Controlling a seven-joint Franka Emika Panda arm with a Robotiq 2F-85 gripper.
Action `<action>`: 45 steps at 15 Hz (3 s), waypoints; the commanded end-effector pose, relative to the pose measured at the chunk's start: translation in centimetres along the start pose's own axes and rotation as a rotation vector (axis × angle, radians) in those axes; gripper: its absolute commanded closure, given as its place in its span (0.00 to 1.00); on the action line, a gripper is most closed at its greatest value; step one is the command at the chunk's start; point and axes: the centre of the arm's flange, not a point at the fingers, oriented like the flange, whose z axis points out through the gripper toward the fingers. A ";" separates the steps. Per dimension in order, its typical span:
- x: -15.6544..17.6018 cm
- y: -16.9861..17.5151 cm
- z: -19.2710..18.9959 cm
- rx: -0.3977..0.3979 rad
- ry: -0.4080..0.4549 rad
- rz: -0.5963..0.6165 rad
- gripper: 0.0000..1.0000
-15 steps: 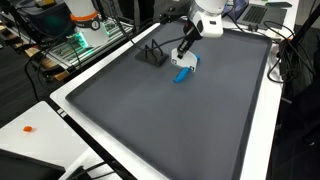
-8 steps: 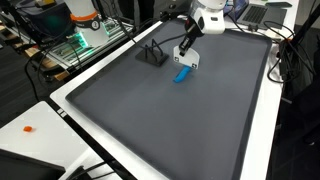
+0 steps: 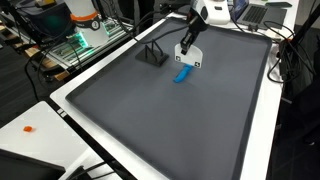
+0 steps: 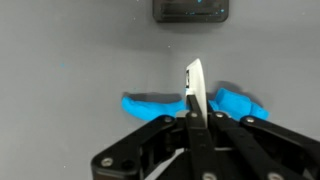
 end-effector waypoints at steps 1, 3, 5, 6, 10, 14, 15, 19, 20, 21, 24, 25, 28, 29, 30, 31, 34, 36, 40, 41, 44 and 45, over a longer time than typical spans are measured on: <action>-0.4 0.5 -0.7 -0.039 0.034 0.020 0.99; -0.1 0.8 -0.7 -0.049 0.042 0.023 0.99; 0.4 0.9 -0.5 -0.055 0.047 0.029 0.99; 0.6 1.0 -0.4 -0.053 0.051 0.029 0.99; 1.2 1.4 0.3 -0.064 0.057 0.033 0.99; 1.9 1.7 1.1 -0.071 0.049 0.028 0.99; 2.0 1.7 1.4 -0.074 0.053 0.029 0.99; 2.7 1.7 2.3 -0.090 0.052 0.020 0.99; 2.8 1.7 2.6 -0.091 0.049 0.019 0.99; 2.8 1.7 2.9 -0.092 0.045 0.018 0.99; 2.9 1.7 3.7 -0.090 0.032 0.017 0.99; 2.9 1.7 4.0 -0.089 0.029 0.017 0.99; 2.9 1.8 4.8 -0.085 0.016 0.020 0.99; 2.9 1.9 5.0 -0.084 0.011 0.021 0.99; 2.8 2.0 5.3 -0.083 0.005 0.023 0.99; 2.8 2.1 5.5 -0.082 -0.001 0.024 0.99; 2.5 2.1 5.7 -0.073 -0.032 0.025 0.99; 2.0 2.0 5.8 -0.062 -0.077 0.024 0.99; 0.9 2.0 6.5 -0.056 -0.165 0.013 0.99; 0.9 2.0 6.4 -0.056 -0.166 0.014 0.99; 0.7 2.0 5.8 -0.055 -0.145 0.022 0.99; 0.6 2.0 5.5 -0.054 -0.142 0.020 0.99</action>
